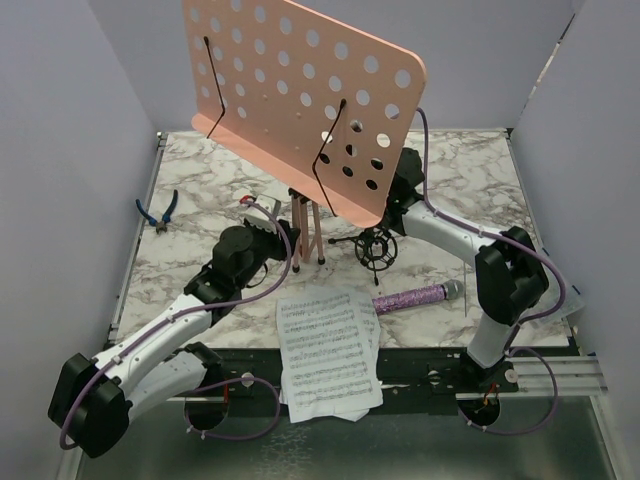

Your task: Set up the instrument practice props

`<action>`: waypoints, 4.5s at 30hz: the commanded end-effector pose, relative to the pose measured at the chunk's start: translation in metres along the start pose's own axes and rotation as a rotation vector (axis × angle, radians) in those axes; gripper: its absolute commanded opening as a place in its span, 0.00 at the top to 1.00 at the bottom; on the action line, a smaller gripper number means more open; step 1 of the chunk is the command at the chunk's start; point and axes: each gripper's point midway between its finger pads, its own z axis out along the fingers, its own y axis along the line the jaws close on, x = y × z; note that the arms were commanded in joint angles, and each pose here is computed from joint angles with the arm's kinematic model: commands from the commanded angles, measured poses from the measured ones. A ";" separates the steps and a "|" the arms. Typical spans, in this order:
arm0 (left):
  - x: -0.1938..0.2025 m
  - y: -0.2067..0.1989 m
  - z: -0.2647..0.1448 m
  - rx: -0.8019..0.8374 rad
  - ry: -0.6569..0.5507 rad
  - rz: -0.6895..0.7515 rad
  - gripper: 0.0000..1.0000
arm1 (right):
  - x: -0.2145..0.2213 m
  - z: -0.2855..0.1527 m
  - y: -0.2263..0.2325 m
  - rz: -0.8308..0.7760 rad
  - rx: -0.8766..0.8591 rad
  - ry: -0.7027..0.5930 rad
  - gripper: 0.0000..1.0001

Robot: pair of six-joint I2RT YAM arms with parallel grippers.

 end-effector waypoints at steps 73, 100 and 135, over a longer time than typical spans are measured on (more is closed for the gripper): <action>0.000 0.056 0.020 -0.291 -0.057 0.141 1.00 | -0.132 0.051 -0.044 -0.308 0.155 -0.280 0.99; -0.022 0.091 0.013 -0.522 -0.084 0.097 1.00 | -0.189 0.063 -0.054 -0.353 0.162 -0.384 0.99; 0.015 0.134 0.027 -0.793 -0.118 -0.055 1.00 | -0.239 0.055 -0.052 -0.415 0.139 -0.486 0.99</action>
